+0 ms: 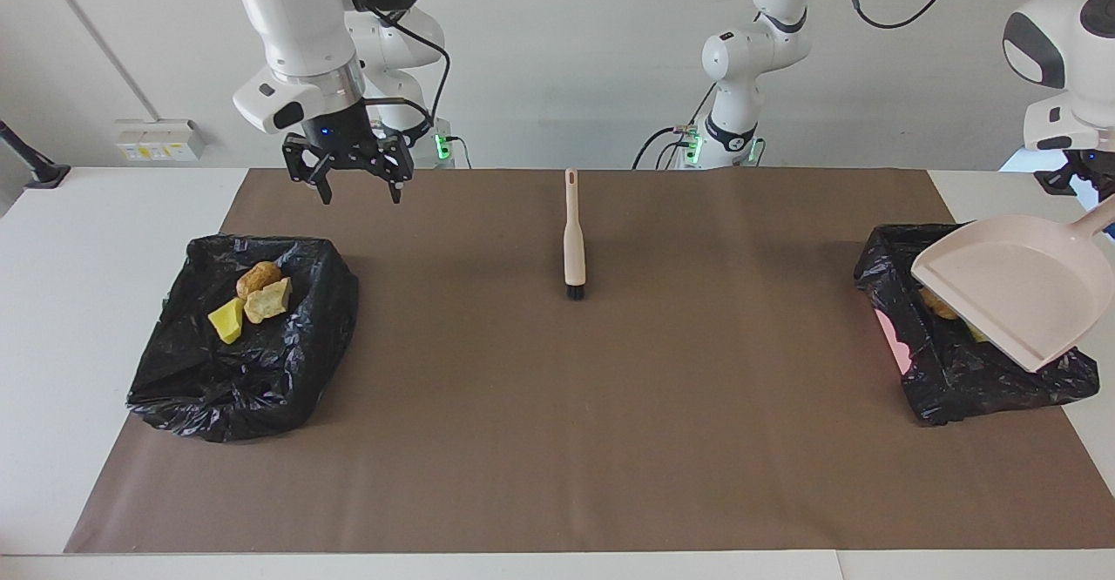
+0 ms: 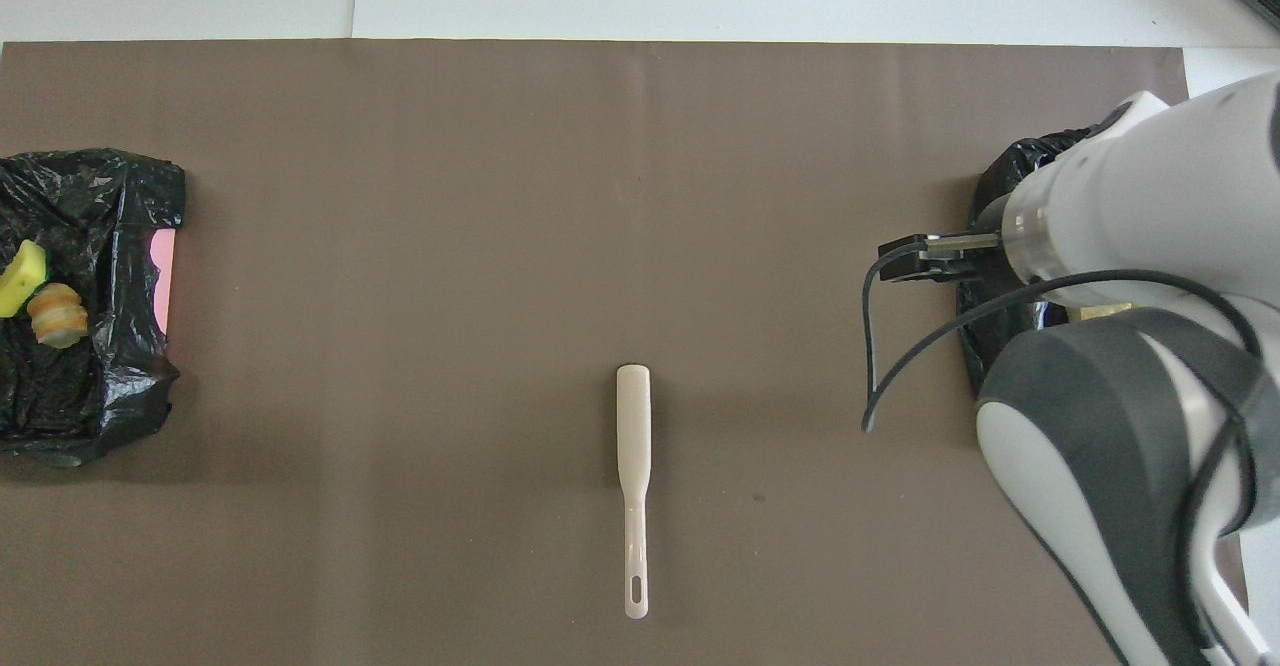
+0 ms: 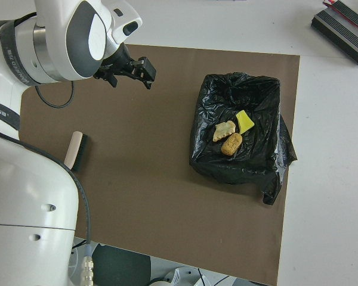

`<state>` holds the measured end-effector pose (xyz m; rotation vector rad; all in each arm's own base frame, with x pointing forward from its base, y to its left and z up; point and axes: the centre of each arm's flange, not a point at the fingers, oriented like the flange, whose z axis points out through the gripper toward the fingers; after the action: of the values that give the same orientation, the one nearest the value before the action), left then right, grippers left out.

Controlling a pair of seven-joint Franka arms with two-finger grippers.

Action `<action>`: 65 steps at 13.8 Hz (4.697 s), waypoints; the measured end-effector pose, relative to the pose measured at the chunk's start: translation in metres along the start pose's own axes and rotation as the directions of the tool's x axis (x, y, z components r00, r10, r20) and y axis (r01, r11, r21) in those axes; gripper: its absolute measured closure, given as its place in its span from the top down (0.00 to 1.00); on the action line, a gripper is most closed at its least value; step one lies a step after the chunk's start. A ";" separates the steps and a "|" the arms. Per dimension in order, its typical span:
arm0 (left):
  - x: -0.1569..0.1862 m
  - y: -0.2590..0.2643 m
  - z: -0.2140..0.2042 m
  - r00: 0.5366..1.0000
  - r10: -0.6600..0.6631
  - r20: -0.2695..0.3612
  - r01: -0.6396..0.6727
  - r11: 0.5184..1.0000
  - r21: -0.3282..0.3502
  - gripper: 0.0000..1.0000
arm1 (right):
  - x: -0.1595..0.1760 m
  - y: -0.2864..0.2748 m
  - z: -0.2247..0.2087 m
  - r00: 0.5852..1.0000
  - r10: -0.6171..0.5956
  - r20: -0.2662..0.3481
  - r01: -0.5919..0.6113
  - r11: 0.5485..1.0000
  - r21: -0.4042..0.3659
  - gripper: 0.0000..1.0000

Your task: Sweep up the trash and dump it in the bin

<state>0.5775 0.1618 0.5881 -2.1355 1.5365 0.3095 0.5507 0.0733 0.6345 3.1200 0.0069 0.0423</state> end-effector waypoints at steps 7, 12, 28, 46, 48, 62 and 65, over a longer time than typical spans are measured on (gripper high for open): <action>0.196 0.048 -0.070 0.908 -0.374 -0.189 0.336 0.919 -0.205 0.32 | -0.026 0.057 -0.035 0.996 0.068 0.053 -0.068 0.998 -0.004 1.00; 0.330 0.097 -0.101 0.794 -0.593 -0.134 0.519 0.775 -0.360 0.32 | -0.024 0.055 -0.027 0.997 0.066 0.040 -0.066 0.998 -0.002 1.00; 0.612 0.175 -0.107 0.483 -0.875 0.026 0.747 0.396 -0.533 0.32 | -0.024 0.086 -0.032 0.999 -0.030 0.027 0.029 0.999 0.037 1.00; 0.247 0.105 -0.207 0.504 -0.852 -0.142 0.711 0.503 -0.491 1.00 | -0.030 0.075 -0.030 0.997 0.076 0.030 -0.077 0.996 0.035 1.00; 0.205 0.098 -0.206 0.523 -0.841 -0.140 0.706 0.519 -0.482 1.00 | -0.030 0.073 -0.030 0.997 0.073 0.030 -0.074 0.997 0.035 1.00; 0.133 0.059 -0.206 0.517 -0.855 -0.035 0.722 0.458 -0.518 1.00 | -0.030 0.091 -0.029 0.994 0.103 0.030 -0.104 0.994 0.027 1.00; 0.130 0.066 -0.201 0.521 -0.853 -0.038 0.720 0.463 -0.517 1.00 | -0.030 0.077 -0.029 0.997 0.076 0.030 -0.077 0.997 0.029 1.00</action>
<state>0.5406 -0.0643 0.6845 -3.1205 0.3757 -0.0214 0.5201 -0.0032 0.6648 3.1493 -0.1138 -0.0020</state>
